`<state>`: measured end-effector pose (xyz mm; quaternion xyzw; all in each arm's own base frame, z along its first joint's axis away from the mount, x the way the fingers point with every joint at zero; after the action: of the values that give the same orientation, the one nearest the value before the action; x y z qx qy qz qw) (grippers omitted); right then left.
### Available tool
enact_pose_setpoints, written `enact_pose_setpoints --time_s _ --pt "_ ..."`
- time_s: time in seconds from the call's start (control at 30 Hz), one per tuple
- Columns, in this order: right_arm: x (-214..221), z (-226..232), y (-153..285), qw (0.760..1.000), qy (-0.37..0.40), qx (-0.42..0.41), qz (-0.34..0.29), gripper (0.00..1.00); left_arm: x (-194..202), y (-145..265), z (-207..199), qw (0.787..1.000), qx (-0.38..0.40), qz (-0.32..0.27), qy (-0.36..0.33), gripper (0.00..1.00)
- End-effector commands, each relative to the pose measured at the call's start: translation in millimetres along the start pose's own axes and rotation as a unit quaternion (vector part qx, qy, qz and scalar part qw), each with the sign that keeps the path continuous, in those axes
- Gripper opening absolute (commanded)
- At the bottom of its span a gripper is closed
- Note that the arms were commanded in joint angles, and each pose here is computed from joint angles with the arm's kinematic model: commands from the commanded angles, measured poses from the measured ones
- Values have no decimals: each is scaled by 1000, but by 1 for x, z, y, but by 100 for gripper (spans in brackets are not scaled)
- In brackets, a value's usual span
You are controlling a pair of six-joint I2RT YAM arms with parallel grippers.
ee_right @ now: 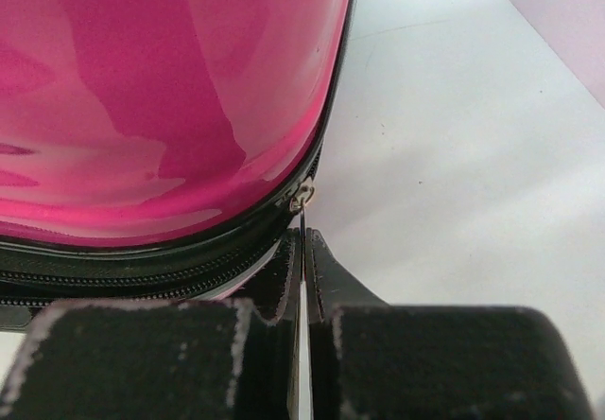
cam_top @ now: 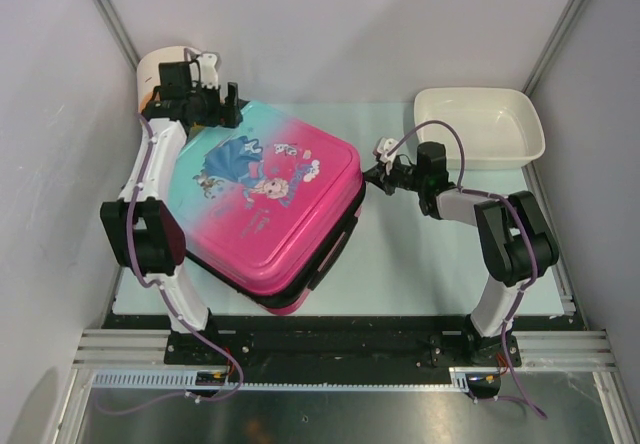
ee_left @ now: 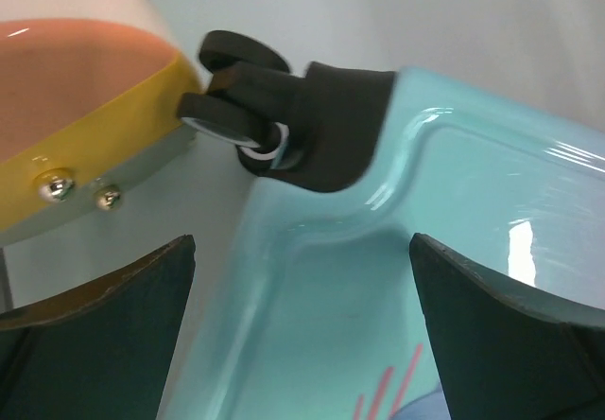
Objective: Open, take out, and arrange the luggage
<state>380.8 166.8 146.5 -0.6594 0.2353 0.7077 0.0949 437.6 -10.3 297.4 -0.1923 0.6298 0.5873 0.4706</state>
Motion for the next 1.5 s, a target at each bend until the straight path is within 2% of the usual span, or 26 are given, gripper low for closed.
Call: enact_pose_setpoints --time_s 0.0,0.13,0.2,0.3,0.6,0.63,0.67,0.7,0.73,0.87,0.93,0.97,1.1,1.33,1.47 --pt "-26 5 5 998 39 -21 -41 0 9 -1 19 1000 -11 21 -11 100" --pt "-25 5 5 998 40 -25 -39 0 34 -14 0 996 77 35 -7 99" --pt "-28 6 7 998 43 -32 -42 0 38 -15 -15 990 140 23 0 96" --pt "-27 8 13 997 48 -41 -35 0 50 -20 -42 974 223 24 8 91" --pt "-21 21 70 994 48 -101 10 0 68 -20 -133 923 377 37 -67 78" --pt "-21 23 76 989 85 -118 8 0 70 -20 -142 918 389 39 -73 77" --pt "-20 24 82 988 95 -121 10 0 70 -19 -146 914 396 38 -79 76" --pt "-7 34 91 987 69 -138 35 0 73 -19 -149 912 400 39 -86 76" --pt "-9 35 95 984 98 -142 33 0 73 -17 -155 908 406 39 -94 75" --pt "5 33 101 989 66 -127 41 0 78 -12 -174 895 427 40 -122 75" --pt "0 24 96 991 76 -111 25 0 82 -11 -182 891 432 46 -130 75" --pt "1 22 92 993 55 -105 21 0 82 -10 -182 891 434 46 -126 75" --pt "-5 9 76 993 80 -85 -5 0 77 -11 -179 896 426 49 -116 76" --pt "4 1 56 992 109 -60 2 0 73 -10 -175 899 420 45 -114 76" --pt "-6 -10 42 992 122 -22 -33 0 74 -11 -175 899 420 47 -114 76"
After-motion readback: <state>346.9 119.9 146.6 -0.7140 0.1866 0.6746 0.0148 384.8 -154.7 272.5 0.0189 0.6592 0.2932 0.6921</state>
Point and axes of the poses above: each gripper's point midway between its finger pads, its own y axis back along the fingers, its own z axis along the line the jaws close on, x = y × z, the point moved 9 cm from there along y, back along the fingers, and after that the axes turned 13 degrees about -y, right-handed, at the moved point
